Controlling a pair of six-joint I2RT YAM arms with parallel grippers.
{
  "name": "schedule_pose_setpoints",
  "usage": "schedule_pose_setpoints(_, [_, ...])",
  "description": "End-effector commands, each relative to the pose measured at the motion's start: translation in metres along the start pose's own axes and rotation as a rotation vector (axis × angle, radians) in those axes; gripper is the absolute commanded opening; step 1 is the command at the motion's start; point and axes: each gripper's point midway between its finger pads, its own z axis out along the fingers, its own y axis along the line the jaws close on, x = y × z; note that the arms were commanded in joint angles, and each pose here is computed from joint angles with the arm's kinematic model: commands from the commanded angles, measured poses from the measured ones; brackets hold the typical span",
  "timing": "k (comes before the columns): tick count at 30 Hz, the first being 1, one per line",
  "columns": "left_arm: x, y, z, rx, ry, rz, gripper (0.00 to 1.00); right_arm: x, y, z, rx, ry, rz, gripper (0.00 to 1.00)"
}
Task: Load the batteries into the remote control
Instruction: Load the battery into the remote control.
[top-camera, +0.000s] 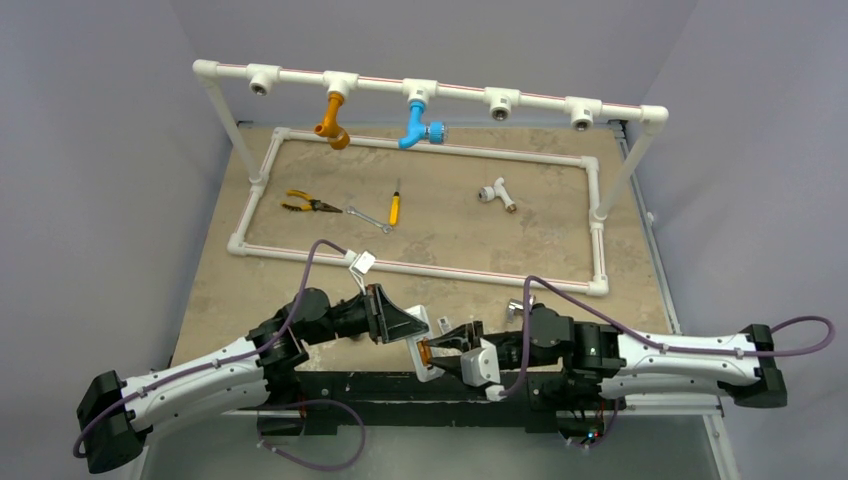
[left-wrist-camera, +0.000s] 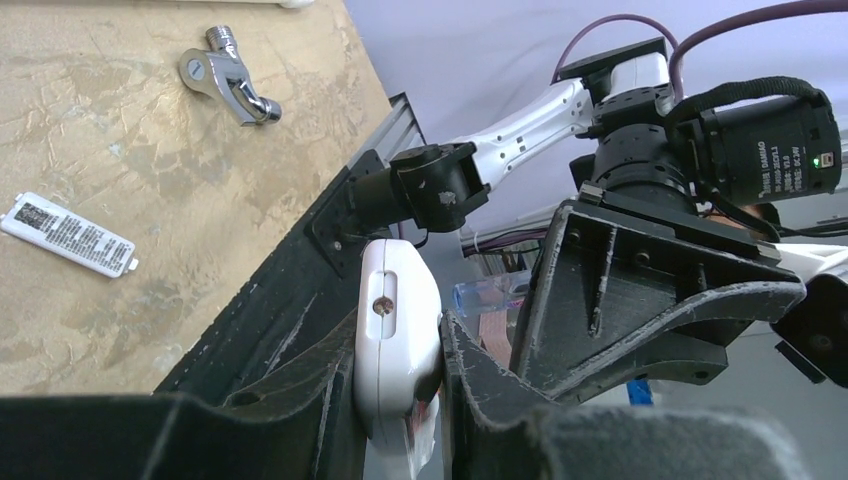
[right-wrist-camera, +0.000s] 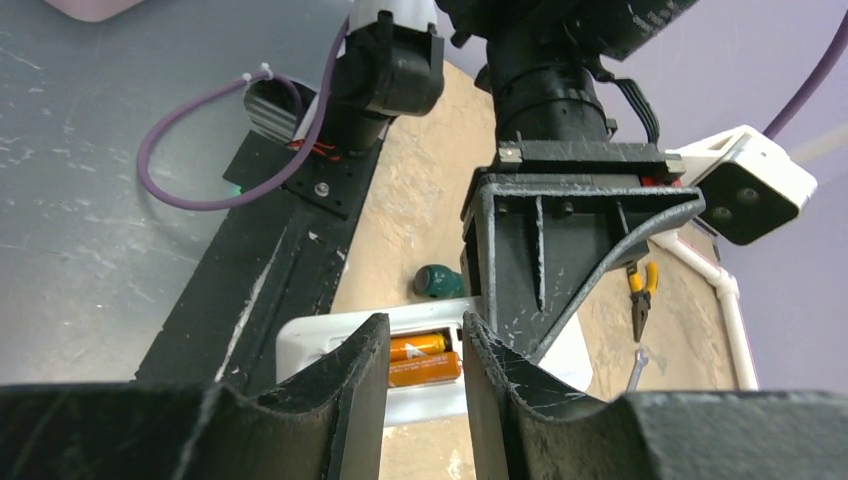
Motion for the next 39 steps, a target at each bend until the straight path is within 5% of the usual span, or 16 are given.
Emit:
schedule_pose_setpoints(1, [-0.014,-0.037,-0.001,0.116,-0.033,0.052,0.00,-0.010,-0.012,0.004,0.009,-0.073,0.014,0.31])
schedule_pose_setpoints(39, [-0.014,-0.041,0.003,0.133,-0.019,0.057,0.00,0.025,-0.009,0.001,-0.004,-0.021,0.073,0.24])
